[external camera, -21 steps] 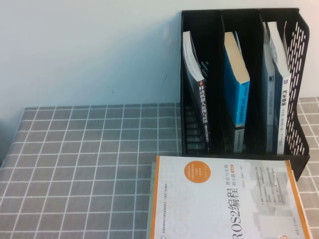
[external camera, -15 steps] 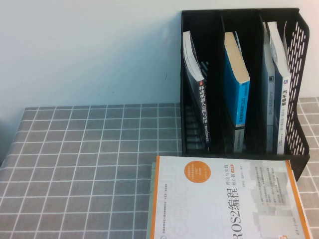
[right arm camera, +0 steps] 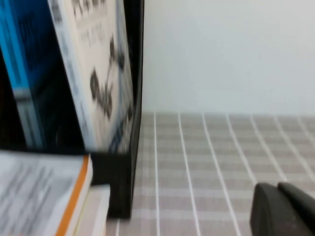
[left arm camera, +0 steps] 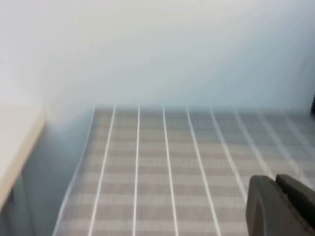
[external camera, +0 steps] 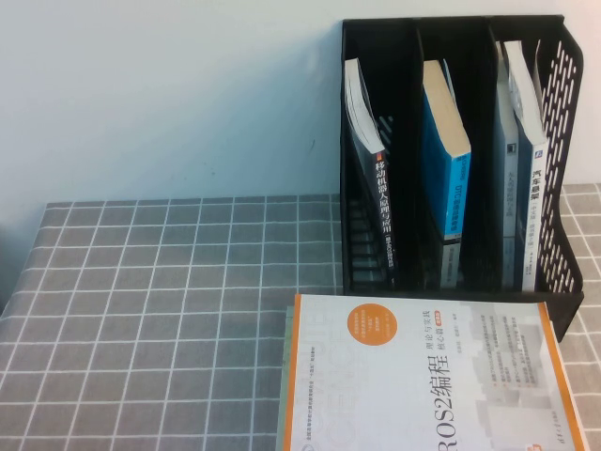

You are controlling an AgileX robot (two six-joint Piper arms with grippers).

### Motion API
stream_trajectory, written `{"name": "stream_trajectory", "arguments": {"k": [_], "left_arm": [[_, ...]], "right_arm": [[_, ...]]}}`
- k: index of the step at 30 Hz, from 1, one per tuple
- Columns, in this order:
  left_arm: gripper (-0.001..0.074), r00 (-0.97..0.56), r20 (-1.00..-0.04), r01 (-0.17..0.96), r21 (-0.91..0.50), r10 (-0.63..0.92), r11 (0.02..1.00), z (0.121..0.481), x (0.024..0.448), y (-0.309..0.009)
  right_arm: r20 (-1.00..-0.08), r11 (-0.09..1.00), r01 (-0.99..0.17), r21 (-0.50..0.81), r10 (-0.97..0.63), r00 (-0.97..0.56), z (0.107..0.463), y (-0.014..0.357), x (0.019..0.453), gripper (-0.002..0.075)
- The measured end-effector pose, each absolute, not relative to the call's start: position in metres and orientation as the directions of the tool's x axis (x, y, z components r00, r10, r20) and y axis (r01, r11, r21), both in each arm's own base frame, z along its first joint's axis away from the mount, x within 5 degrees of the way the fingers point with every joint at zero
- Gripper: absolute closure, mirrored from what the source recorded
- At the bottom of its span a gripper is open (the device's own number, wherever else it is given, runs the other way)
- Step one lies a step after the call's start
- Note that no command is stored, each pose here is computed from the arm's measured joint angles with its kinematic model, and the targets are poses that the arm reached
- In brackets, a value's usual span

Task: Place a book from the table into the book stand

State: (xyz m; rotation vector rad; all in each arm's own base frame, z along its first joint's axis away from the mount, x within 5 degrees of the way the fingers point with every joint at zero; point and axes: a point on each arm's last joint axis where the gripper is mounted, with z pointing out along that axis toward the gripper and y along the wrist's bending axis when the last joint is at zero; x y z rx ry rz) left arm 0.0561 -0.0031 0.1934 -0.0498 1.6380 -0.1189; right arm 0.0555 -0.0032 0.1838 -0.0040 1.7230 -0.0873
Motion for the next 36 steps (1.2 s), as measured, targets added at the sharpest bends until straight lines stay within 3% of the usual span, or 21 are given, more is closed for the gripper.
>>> {"name": "stream_trajectory", "arguments": {"k": [4,8,14,18,22,26,31,36], "left_arm": [[0.0734,0.102,-0.991,0.04,-0.083,-0.086,0.996,0.209,0.056,-0.002],[0.0734,0.338,-0.94,0.031,-0.037,-0.045,0.999,0.23,0.051,0.0],[0.0734,0.612,-0.79,0.021,-0.028,-0.035,0.999,0.255,0.037,0.001],[0.0734,0.688,-0.719,0.066,-0.079,-0.103,0.995,0.262,0.031,0.002],[0.0734,0.582,-0.802,0.106,-0.089,-0.135,0.99,0.259,0.038,-0.002],[0.0734,0.396,-0.901,0.106,-0.144,-0.175,0.984,0.282,0.036,-0.002],[0.0734,0.228,-0.948,0.077,-0.21,-0.223,0.975,0.316,0.035,-0.001],[0.0734,-0.132,-0.932,0.035,-0.344,-0.337,0.938,0.329,0.061,-0.006]], "right_arm": [[-0.991,0.996,0.064,-0.061,-0.068,0.117,0.209,-0.003,0.056,0.0729],[-0.932,0.995,0.078,-0.057,-0.081,0.353,0.23,-0.003,0.051,0.0729],[-0.842,0.997,0.076,-0.027,-0.064,0.535,0.246,-0.003,0.042,0.0729],[-0.81,0.997,0.078,-0.022,-0.063,0.583,0.251,-0.003,0.039,0.0729],[-0.806,0.995,0.083,-0.048,-0.087,0.585,0.251,-0.002,0.039,0.0729],[-0.849,0.978,0.09,-0.186,-0.206,0.487,0.262,0.003,0.041,0.0729],[-0.962,0.978,0.125,-0.165,-0.188,0.196,0.286,-0.005,0.039,0.0729],[-0.987,0.979,0.184,-0.093,-0.066,-0.15,0.304,-0.015,0.043,0.0729]]}}
